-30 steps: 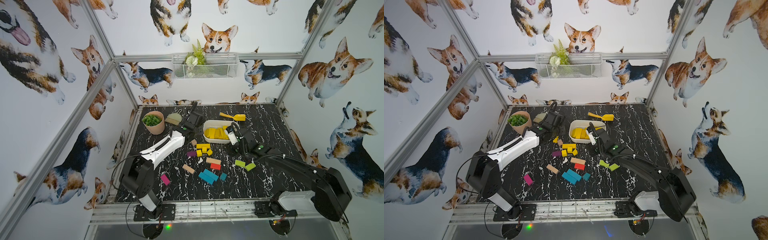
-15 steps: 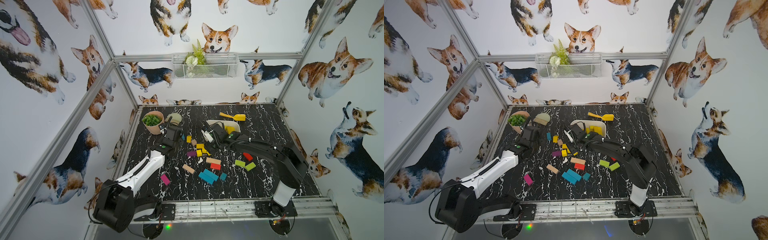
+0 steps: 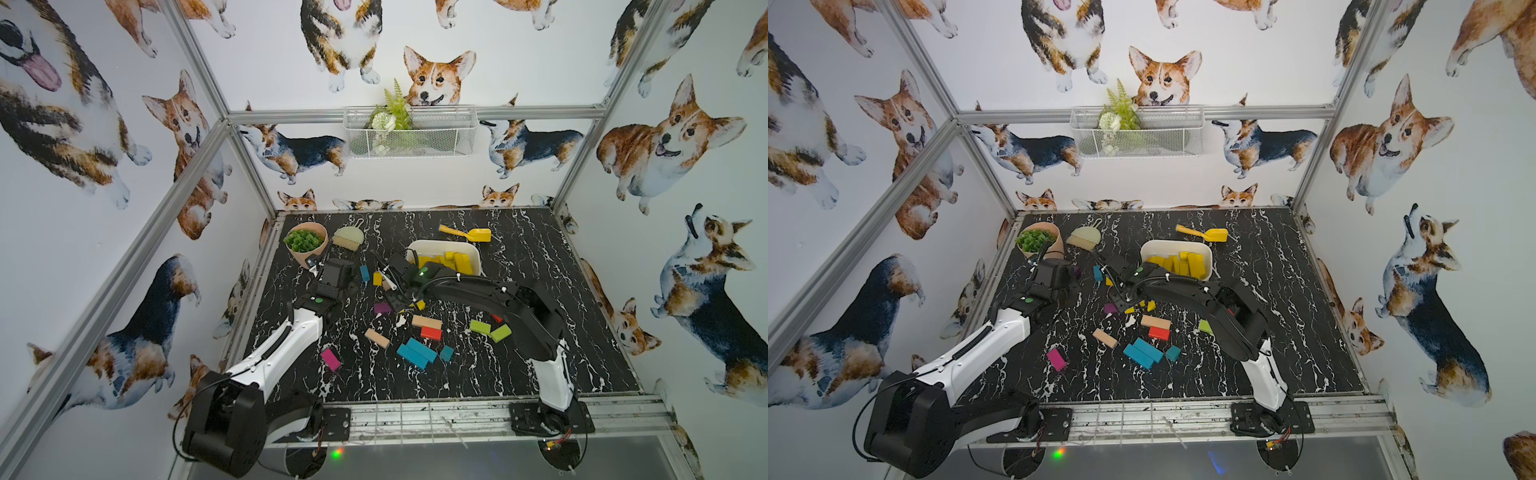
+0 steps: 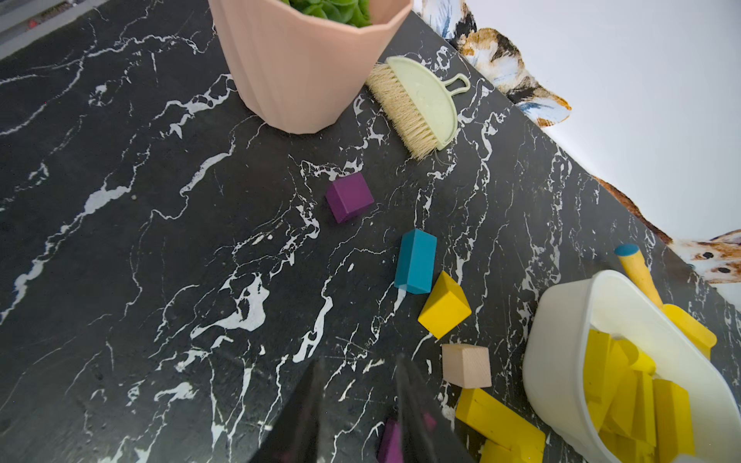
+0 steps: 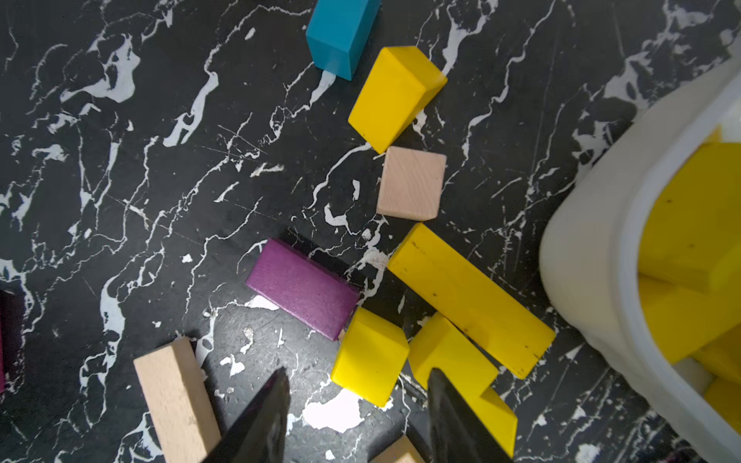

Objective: Pick out the yellow building blocks
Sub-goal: Pick up the building block from the center of the board.

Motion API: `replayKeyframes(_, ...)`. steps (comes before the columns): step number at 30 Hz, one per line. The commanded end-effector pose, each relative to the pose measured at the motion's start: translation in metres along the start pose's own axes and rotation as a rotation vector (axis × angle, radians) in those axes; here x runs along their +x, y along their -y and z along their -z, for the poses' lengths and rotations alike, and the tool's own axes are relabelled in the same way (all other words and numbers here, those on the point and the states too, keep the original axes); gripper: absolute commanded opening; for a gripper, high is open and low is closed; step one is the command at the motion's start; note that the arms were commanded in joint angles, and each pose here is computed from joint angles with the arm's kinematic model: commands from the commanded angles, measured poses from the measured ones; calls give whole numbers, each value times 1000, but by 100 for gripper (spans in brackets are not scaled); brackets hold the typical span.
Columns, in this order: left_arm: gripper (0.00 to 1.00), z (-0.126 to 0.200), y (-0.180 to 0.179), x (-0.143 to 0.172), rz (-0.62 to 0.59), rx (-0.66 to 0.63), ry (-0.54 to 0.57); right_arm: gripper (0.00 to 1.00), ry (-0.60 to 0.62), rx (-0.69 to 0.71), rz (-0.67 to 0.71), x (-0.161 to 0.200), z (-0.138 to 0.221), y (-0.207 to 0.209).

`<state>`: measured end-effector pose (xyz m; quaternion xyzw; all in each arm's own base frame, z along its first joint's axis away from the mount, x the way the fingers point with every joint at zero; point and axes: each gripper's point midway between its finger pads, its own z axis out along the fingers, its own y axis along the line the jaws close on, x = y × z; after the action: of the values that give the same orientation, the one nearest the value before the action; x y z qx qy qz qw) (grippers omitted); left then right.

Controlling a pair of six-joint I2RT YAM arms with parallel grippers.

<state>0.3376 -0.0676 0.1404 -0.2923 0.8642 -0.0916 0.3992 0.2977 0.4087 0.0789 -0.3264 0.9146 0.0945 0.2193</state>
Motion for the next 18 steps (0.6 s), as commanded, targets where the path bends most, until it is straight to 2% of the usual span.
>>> replayKeyframes(1,34,1,0,-5,28,3,24,57,-62,13,-22,10,-8,0)
replayKeyframes(18,34,0,-1,-5,34,8,26,52,-161,50,-5,28,-33,1)
